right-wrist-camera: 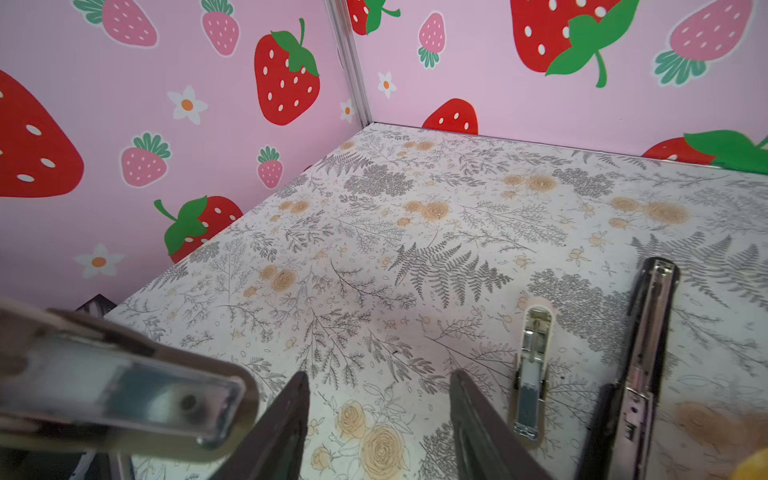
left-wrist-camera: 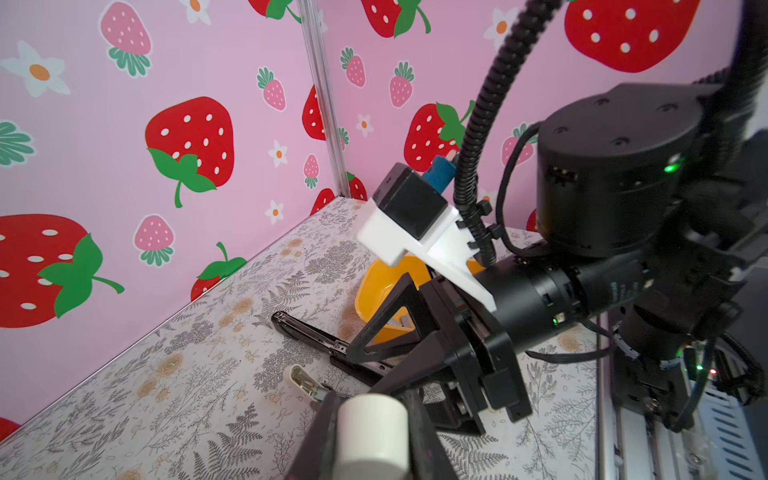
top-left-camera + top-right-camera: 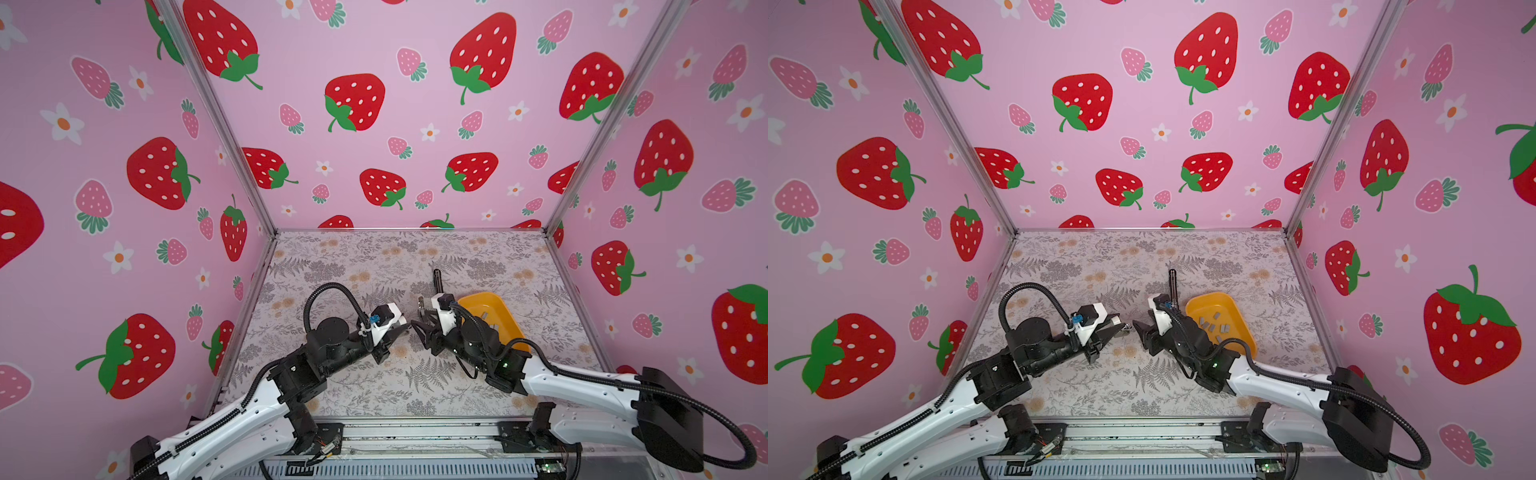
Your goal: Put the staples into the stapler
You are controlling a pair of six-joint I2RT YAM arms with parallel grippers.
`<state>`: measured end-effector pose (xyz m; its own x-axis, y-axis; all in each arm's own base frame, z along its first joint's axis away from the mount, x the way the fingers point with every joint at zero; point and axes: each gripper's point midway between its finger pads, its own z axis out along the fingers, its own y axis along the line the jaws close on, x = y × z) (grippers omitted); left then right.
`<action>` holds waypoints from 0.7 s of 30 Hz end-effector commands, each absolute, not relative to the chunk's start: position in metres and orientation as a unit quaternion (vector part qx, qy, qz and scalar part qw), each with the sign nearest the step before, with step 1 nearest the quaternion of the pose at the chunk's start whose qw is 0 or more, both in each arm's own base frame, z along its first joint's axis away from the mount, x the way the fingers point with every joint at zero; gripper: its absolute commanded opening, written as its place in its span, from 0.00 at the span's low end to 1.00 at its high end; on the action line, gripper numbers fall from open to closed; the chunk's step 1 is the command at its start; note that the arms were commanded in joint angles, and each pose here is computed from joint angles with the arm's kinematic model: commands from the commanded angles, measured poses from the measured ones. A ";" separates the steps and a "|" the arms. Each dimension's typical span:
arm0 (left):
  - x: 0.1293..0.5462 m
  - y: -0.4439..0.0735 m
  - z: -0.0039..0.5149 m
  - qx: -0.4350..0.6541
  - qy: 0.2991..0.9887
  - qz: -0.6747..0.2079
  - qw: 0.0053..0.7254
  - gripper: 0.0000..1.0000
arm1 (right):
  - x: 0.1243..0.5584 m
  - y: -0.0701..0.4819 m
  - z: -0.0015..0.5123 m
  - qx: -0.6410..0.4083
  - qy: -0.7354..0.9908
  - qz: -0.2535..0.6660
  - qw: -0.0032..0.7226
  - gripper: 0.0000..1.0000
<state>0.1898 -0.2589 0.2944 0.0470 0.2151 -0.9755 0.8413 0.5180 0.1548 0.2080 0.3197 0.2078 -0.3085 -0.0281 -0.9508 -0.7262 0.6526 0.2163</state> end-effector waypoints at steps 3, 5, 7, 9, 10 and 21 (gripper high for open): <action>0.172 -0.265 0.305 0.448 0.618 -0.297 0.574 0.00 | 0.195 0.285 0.248 -0.296 0.670 0.317 0.602 0.62; 0.164 -0.267 0.299 0.462 0.614 -0.308 0.561 0.00 | 0.181 0.276 0.259 -0.324 0.636 0.318 0.625 0.67; 0.156 -0.270 0.293 0.480 0.604 -0.321 0.549 0.00 | 0.165 0.271 0.268 -0.355 0.596 0.328 0.641 0.70; 0.145 -0.272 0.288 0.502 0.588 -0.335 0.539 0.00 | 0.142 0.270 0.275 -0.394 0.545 0.352 0.650 0.76; 0.141 -0.272 0.287 0.508 0.582 -0.341 0.536 0.00 | 0.130 0.270 0.278 -0.413 0.521 0.366 0.651 0.79; 0.124 -0.275 0.280 0.538 0.555 -0.364 0.519 0.00 | 0.081 0.317 0.258 -0.557 0.446 0.451 0.536 0.94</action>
